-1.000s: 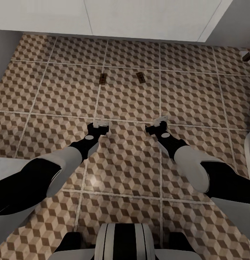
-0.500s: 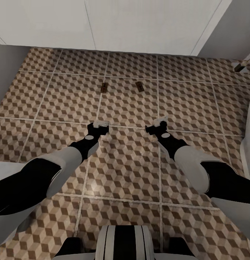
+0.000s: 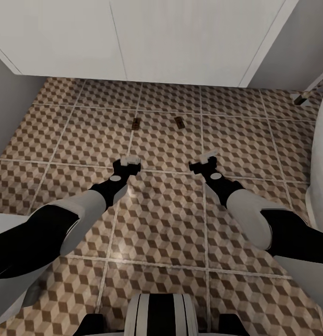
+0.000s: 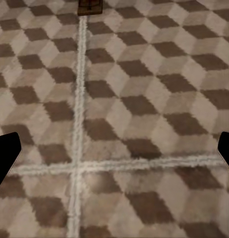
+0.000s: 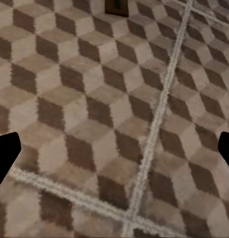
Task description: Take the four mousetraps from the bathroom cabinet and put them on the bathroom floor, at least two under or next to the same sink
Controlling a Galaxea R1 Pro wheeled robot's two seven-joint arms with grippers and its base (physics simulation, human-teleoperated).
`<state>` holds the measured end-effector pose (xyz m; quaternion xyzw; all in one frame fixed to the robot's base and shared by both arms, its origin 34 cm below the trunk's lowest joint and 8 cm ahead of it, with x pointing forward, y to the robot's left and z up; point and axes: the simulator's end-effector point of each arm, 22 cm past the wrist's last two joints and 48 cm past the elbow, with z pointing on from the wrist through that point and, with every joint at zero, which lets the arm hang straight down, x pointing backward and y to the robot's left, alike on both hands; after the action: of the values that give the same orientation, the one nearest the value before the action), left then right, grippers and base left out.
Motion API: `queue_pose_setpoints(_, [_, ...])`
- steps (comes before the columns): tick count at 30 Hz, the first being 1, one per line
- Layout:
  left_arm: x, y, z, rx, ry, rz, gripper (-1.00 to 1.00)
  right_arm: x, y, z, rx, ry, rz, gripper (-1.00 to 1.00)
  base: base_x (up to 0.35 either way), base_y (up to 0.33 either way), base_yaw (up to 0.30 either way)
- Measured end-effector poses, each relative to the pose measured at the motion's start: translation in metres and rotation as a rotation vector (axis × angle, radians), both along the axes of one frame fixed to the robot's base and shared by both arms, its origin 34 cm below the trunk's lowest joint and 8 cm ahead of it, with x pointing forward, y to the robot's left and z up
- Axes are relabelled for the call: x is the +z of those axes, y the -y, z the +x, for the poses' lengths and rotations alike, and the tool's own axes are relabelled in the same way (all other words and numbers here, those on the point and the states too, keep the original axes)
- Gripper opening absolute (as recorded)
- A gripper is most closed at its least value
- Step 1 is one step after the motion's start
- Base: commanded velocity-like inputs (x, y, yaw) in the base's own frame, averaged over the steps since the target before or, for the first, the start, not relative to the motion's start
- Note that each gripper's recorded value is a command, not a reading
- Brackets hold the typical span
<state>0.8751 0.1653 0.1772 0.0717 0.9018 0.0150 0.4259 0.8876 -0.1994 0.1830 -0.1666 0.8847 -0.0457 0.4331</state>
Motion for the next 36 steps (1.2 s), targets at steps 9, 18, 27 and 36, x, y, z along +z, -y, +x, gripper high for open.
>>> queue_pose_setpoints(9, [0.012, 0.001, -0.011, -0.002, 0.000, -0.003, 1.00, 0.024, 0.010, 0.004, -0.004, 0.026, -0.008, 1.00, 0.000, 0.000, 0.000])
queue_pose_setpoints(18, [0.026, 0.002, -0.018, -0.003, 0.007, -0.004, 1.00, 0.046, 0.010, 0.004, 0.001, 0.065, 0.002, 1.00, 0.000, 0.000, 0.000])
queue_pose_setpoints(27, [0.039, 0.003, -0.031, -0.002, 0.051, -0.017, 1.00, 0.055, 0.017, -0.012, 0.001, 0.084, 0.006, 1.00, 0.000, 0.000, 0.000])
queue_pose_setpoints(36, [0.054, 0.003, -0.042, -0.001, 0.081, -0.025, 1.00, 0.069, 0.027, -0.023, 0.000, 0.118, 0.005, 1.00, 0.000, 0.000, 0.000])
